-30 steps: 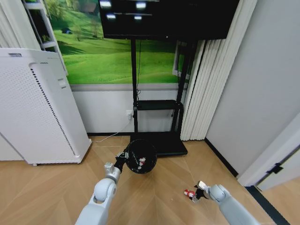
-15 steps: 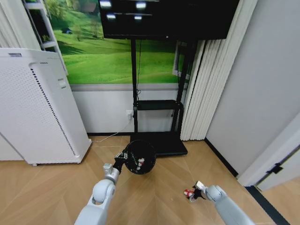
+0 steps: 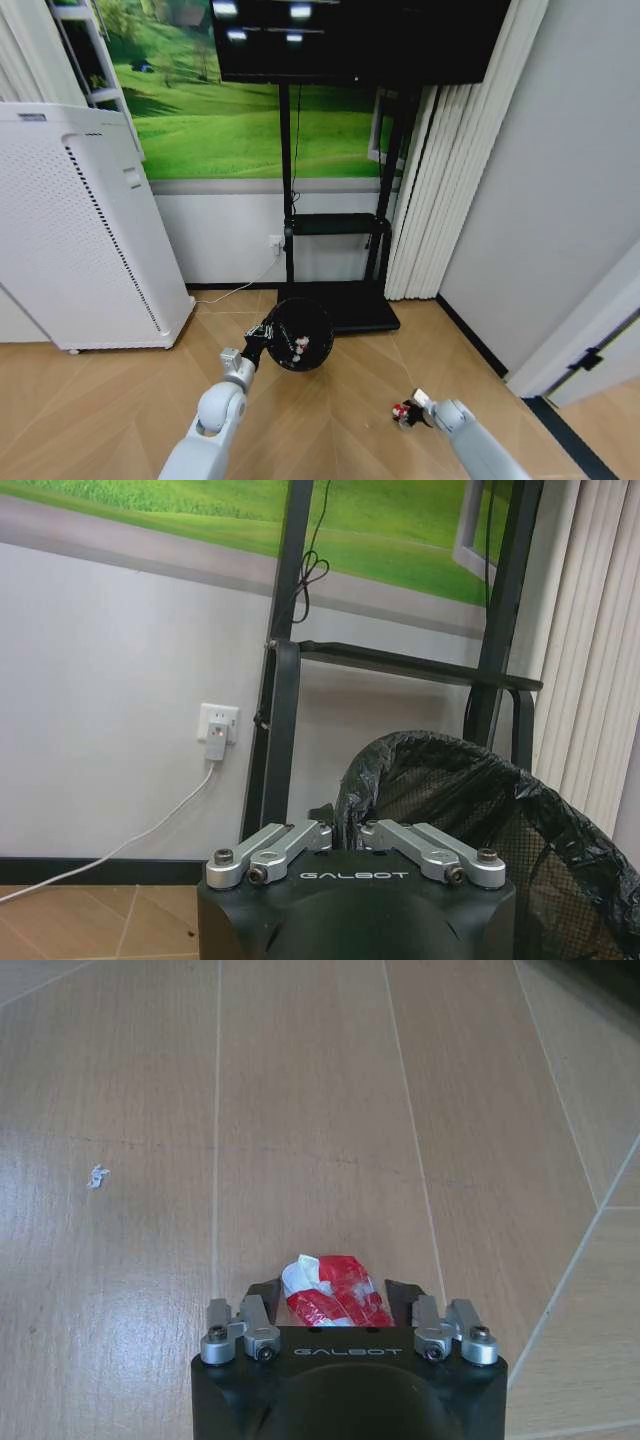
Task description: Pick up the trash bin and place the garbage on the floor into it.
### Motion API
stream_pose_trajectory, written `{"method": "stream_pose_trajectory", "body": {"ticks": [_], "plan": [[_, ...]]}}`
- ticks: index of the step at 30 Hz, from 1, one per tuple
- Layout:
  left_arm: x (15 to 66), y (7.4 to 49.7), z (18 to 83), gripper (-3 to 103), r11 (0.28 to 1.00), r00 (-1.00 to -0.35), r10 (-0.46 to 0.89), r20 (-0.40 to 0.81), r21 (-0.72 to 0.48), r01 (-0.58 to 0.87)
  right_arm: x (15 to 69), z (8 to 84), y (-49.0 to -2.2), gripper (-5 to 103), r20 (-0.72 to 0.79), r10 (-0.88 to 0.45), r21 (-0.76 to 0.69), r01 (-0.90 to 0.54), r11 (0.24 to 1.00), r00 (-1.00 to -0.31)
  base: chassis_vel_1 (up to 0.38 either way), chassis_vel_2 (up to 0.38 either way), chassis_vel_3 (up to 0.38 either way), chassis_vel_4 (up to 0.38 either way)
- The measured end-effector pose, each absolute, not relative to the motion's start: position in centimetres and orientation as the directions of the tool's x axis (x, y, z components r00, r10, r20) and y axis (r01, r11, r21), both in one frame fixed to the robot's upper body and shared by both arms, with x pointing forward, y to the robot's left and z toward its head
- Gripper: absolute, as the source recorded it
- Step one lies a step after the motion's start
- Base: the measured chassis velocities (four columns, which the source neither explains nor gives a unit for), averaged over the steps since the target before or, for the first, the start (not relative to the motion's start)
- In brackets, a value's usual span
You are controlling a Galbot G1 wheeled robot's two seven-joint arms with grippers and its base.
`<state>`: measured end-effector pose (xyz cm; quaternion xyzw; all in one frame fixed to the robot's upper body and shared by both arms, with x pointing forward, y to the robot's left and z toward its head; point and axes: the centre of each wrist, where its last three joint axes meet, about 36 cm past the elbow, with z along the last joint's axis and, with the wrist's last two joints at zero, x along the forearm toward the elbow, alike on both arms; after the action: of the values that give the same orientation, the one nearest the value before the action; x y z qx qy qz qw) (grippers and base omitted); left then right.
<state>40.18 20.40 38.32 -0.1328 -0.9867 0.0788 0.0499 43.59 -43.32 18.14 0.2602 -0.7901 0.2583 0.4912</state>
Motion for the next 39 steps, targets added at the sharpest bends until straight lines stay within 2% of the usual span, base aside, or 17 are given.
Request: {"method": "stream_pose_trajectory", "body": {"ticks": [1, 2, 5, 6, 8, 10, 11, 13, 15, 20, 25, 27, 28, 35, 39], "plan": [[40.1, 20.4, 38.4, 7, 0.952, -0.96, 0.27, 0.077, -0.171, 0.254, 43.5, 18.1, -43.4, 56, 0.91, -0.158, -0.151, -0.663, 0.733, -0.382, 0.0, 0.0, 0.0, 0.0], [40.1, 20.4, 38.4, 7, 0.952, -0.96, 0.27, 0.077, -0.171, 0.254, 43.5, 18.1, -43.4, 56, 0.91, -0.158, -0.151, -0.663, 0.733, -0.382, 0.0, 0.0, 0.0, 0.0], [39.9, 20.4, 38.4, 7, 0.951, -0.959, 0.272, 0.076, -0.173, 0.256, 43.2, 18.0, -43.5, 40, 0.91, -0.159, -0.15, -0.659, 0.737, -0.384, 0.0, 0.0, 0.0, 0.0], [39.9, 20.4, 38.4, 7, 0.951, -0.959, 0.272, 0.076, -0.173, 0.256, 43.2, 18.0, -43.5, 40, 0.91, -0.159, -0.15, -0.659, 0.737, -0.384, 0.0, 0.0, 0.0, 0.0], [39.9, 20.5, 38.5, 7, 0.951, -0.959, 0.273, 0.074, -0.172, 0.257, 43.0, 18.0, -43.4, 32, 0.907, -0.16, -0.152, -0.655, 0.74, -0.39, 0.0, 0.0, 0.0, 0.0], [39.9, 20.5, 38.6, 7, 0.951, -0.959, 0.273, 0.073, -0.172, 0.258, 42.9, 18.0, -43.4, 32, 0.906, -0.16, -0.152, -0.654, 0.741, -0.392, 0.0, 0.0, 0.0, 0.0], [39.9, 20.5, 38.7, 7, 0.95, -0.959, 0.275, 0.071, -0.171, 0.26, 42.8, 18.1, -43.4, 26, 0.902, -0.161, -0.155, -0.65, 0.744, -0.4, 0.0, 0.0, 0.0, 0.0], [39.9, 20.5, 38.7, 7, 0.95, -0.959, 0.275, 0.071, -0.171, 0.26, 42.8, 18.1, -43.3, 26, 0.901, -0.162, -0.157, -0.65, 0.744, -0.403, 0.0, 0.0, 0.0, 0.0], [39.9, 20.6, 38.7, 7, 0.95, -0.959, 0.276, 0.07, -0.17, 0.261, 42.6, 18.2, -43.3, 16, 0.899, -0.162, -0.159, -0.647, 0.746, -0.407, 0.0, 0.0, 0.0, 0.0], [39.8, 20.6, 38.6, 7, 0.95, -0.958, 0.276, 0.074, -0.171, 0.261, 42.5, 18.6, -43.0, 13, 0.89, -0.165, -0.159, -0.627, 0.763, -0.426, 0.0, 0.0, 0.0, 0.0], [39.8, 20.6, 38.6, 7, 0.95, -0.958, 0.276, 0.074, -0.17, 0.261, 42.7, 20.4, -43.2, 13, 0.856, -0.185, -0.145, -0.567, 0.811, -0.482, 0.0, 0.0, 0.0, 0.0], [39.9, 20.6, 38.6, 7, 0.951, -0.958, 0.275, 0.075, -0.169, 0.26, 43.0, 22.3, -43.8, 13, 0.819, -0.199, -0.133, -0.515, 0.847, -0.539, 0.0, 0.0, 0.0, 0.0], [39.9, 20.6, 38.6, 7, 0.951, -0.958, 0.275, 0.075, -0.169, 0.26, 43.0, 22.3, -43.8, 13, 0.819, -0.199, -0.133, -0.515, 0.847, -0.539, 0.0, 0.0, 0.0, 0.0], [40.5, 20.6, 37.7, 7, 0.953, -0.958, 0.27, 0.095, -0.17, 0.251, 44.0, 30.5, -45.4, 13, 0.676, -0.211, -0.154, -0.416, 0.896, -0.706, 0.0, 0.0, 0.0, 0.0], [41.0, 20.5, 36.9, 7, 0.955, -0.958, 0.263, 0.11, -0.171, 0.243, 44.2, 33.5, -45.2, 13, 0.612, -0.228, -0.152, -0.396, 0.906, -0.757, 0.0, 0.0, 0.0, 0.0]]}}
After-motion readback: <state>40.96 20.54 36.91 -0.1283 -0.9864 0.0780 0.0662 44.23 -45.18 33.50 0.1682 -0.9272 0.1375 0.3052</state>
